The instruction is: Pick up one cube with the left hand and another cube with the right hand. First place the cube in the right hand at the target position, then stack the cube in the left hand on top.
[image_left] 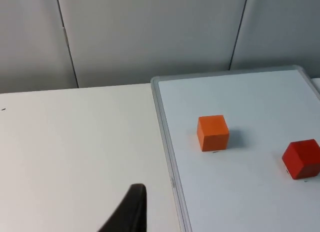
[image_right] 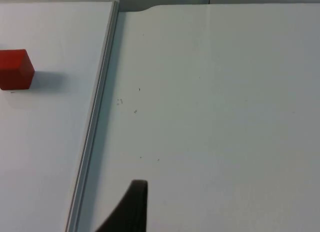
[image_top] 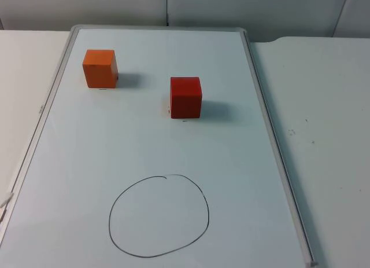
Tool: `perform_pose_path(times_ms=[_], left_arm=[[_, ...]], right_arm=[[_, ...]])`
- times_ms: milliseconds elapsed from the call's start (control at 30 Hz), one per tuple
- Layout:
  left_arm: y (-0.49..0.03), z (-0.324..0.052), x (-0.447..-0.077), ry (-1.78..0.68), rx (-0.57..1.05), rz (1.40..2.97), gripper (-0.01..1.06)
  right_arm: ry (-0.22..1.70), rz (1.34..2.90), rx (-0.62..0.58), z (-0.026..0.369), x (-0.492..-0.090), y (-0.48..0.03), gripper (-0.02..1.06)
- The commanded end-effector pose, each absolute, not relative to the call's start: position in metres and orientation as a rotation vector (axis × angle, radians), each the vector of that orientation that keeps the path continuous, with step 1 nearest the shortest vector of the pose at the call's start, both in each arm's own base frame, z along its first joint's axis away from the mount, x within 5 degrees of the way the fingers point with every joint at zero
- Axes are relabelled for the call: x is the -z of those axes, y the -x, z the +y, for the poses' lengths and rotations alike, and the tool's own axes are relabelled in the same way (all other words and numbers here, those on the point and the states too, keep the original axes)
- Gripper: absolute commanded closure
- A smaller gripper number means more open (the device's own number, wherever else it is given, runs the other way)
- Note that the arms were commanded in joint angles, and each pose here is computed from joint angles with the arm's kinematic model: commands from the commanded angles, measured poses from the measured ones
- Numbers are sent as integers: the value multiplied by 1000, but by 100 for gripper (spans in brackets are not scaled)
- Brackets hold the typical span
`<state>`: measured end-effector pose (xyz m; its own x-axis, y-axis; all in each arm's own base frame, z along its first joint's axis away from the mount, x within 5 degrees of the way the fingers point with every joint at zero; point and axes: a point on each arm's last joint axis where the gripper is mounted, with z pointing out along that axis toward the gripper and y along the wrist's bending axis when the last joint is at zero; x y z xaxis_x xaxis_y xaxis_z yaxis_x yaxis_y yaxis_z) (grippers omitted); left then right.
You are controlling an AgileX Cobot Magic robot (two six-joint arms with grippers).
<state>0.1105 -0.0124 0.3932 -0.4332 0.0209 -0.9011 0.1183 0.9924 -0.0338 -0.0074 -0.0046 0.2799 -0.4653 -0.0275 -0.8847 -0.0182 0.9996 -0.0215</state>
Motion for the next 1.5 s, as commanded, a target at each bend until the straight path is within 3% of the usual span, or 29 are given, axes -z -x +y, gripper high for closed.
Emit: perform_pose_path(times_ms=[0,267,533,800,1067,1467], left_arm=[[-127,-13,-401,-103,109,2001,0],[-181,-19,-416,-149,134,2009,0],[-246,-26,-400,-143,197,2057,0],[-311,-35,-353,-119,226,2166,0],[-378,-76,-288,-188,255,2252,0],[-433,-87,-205,-121,267,2399,0]], right_arm=[[27,2051,10,-4,-279,7,-1],[27,2051,10,-4,-279,7,-1],[27,2051,10,-4,-279,7,-1],[27,2051,10,-4,-279,7,-1],[27,2051,10,-4,-279,7,-1],[27,2051,10,-4,-279,7,-1]])
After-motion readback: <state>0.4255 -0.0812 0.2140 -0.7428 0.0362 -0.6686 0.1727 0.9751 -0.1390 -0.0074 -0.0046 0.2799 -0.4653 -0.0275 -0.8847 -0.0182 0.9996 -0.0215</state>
